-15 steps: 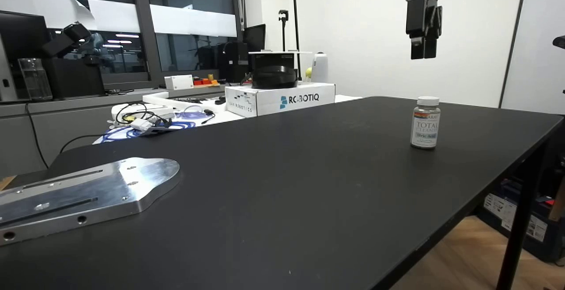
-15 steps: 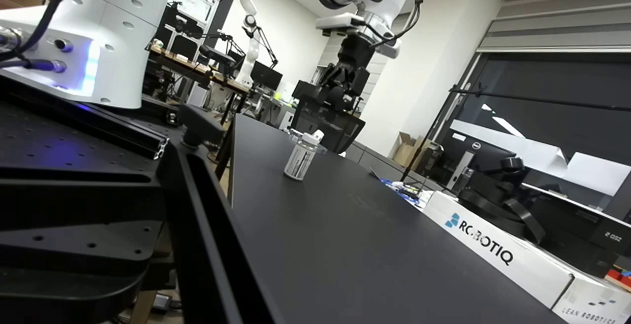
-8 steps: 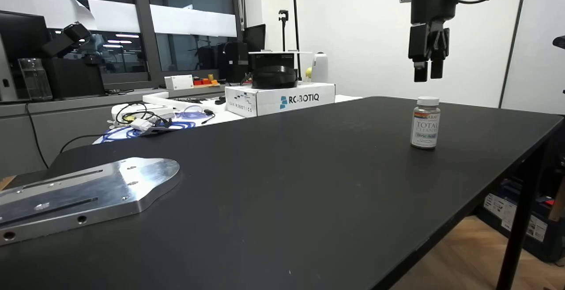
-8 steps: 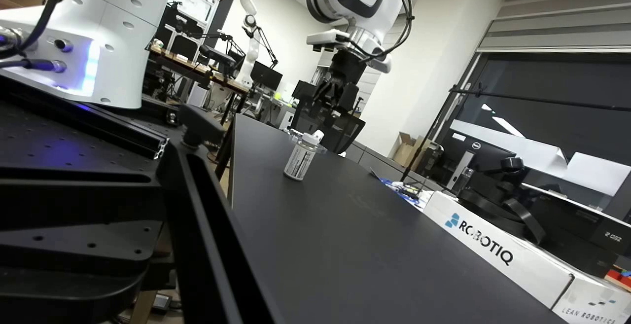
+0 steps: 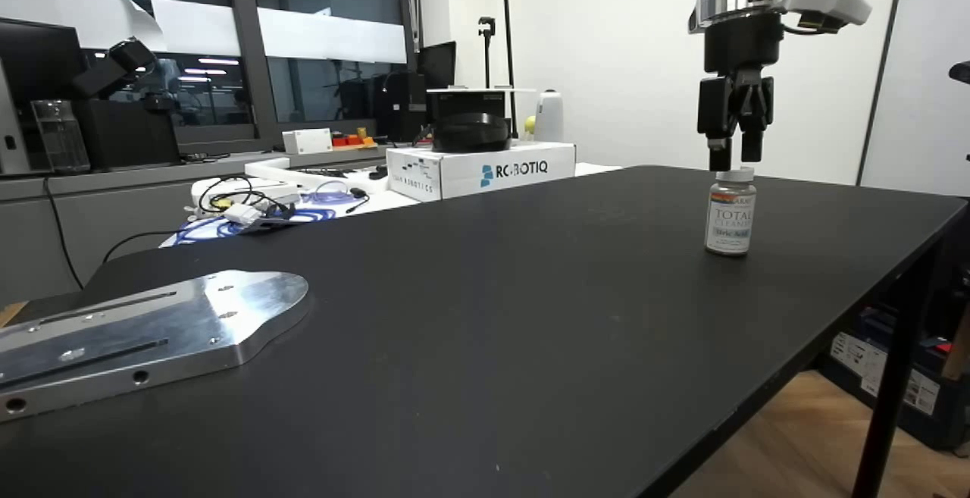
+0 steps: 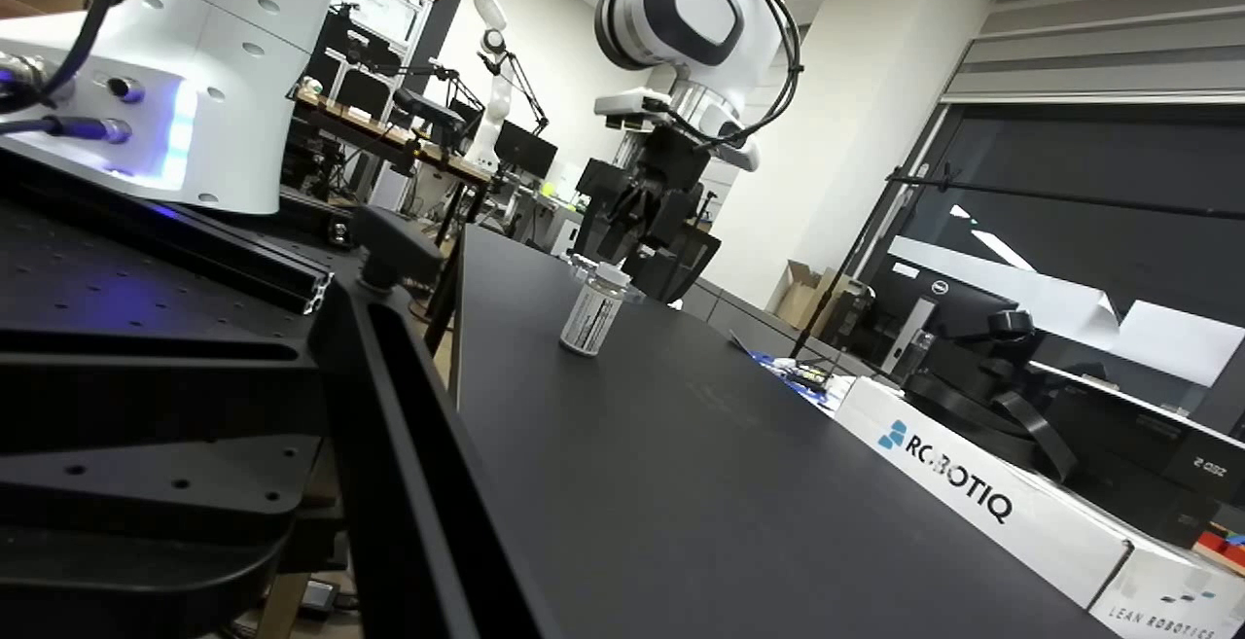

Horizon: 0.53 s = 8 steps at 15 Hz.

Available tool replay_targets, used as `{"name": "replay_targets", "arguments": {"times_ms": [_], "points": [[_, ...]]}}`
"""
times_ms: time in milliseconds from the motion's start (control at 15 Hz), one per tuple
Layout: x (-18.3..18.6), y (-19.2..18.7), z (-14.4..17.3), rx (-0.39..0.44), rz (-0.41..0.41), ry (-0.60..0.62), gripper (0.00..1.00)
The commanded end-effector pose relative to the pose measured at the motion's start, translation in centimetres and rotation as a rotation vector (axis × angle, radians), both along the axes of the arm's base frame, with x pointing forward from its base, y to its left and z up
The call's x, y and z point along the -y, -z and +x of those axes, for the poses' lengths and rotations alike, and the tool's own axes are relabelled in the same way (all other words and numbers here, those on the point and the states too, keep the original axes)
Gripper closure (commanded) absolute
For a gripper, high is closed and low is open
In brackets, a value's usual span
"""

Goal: Pick up the medicine bottle and move it forward.

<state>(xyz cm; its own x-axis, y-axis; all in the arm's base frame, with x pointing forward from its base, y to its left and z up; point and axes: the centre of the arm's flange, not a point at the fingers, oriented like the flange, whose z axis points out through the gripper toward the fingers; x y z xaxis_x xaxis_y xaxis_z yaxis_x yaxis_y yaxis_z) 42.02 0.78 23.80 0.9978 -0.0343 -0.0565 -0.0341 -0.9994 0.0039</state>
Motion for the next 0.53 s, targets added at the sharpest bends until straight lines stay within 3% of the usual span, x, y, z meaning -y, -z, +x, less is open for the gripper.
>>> {"name": "replay_targets", "arguments": {"times_ms": [0,467], "points": [[0.0,0.8,0.4,-0.010,-0.012,0.060,0.32],[0.0,-1.1,0.5,-0.040,-0.010,0.078,0.81]]}}
